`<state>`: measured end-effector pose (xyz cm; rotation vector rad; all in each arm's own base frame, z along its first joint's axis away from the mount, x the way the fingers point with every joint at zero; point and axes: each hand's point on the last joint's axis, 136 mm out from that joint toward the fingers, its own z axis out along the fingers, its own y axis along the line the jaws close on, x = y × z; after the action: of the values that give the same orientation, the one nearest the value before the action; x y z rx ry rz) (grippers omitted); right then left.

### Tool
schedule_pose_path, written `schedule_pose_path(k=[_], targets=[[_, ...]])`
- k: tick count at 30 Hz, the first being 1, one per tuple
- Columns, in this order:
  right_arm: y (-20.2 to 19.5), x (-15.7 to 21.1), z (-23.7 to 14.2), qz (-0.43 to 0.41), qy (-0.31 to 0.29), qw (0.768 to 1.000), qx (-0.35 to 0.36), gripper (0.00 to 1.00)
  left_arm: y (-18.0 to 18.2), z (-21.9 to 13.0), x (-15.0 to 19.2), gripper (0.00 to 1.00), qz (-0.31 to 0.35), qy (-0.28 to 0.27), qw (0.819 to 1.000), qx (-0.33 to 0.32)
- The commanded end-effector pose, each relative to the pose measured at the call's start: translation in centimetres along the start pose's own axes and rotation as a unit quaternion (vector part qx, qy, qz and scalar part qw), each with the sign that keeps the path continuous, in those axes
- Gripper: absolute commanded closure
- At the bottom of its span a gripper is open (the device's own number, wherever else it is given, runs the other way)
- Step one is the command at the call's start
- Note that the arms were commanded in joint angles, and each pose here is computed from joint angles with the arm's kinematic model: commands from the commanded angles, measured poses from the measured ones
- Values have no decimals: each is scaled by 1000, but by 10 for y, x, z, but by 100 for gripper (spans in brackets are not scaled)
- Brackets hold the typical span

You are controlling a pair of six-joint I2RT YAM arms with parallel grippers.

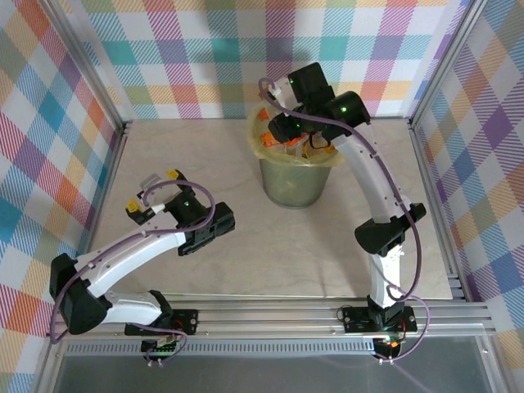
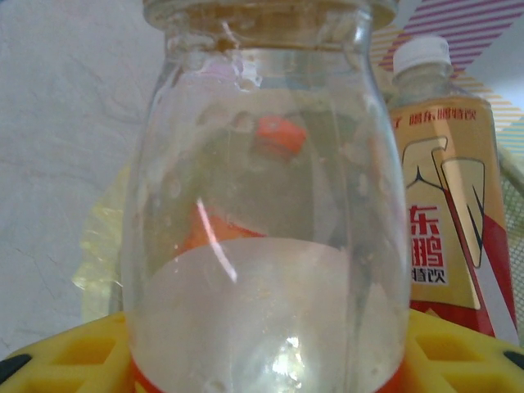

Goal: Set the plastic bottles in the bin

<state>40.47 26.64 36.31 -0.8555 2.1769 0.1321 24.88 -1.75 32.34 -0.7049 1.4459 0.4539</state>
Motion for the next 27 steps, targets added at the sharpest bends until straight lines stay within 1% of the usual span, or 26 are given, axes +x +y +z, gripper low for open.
schedule_pose_path(k=[1, 8, 13, 18, 22, 27], targets=[[-7, 6, 4, -14, 16, 1000, 14, 48, 5, 7, -38, 0, 42, -73, 996, 11], [-15, 14, 30, -20, 41, 999, 30, 45, 27, 28, -46, 0, 18, -80, 995, -53], [-21, 22, 39, -7, 58, 998, 34, 44, 27, 47, -46, 0, 31, -70, 991, -111], [-26, 29, 45, -3, 73, 996, 50, 41, 25, 67, -33, 0, 57, -39, 984, -167], [-31, 31, 49, 0, 77, 995, 59, 37, 21, 78, -25, 0, 77, -22, 978, -192], [-33, 34, 55, 0, 86, 994, 68, 30, 23, 89, -18, 0, 59, 3, 972, -227]])
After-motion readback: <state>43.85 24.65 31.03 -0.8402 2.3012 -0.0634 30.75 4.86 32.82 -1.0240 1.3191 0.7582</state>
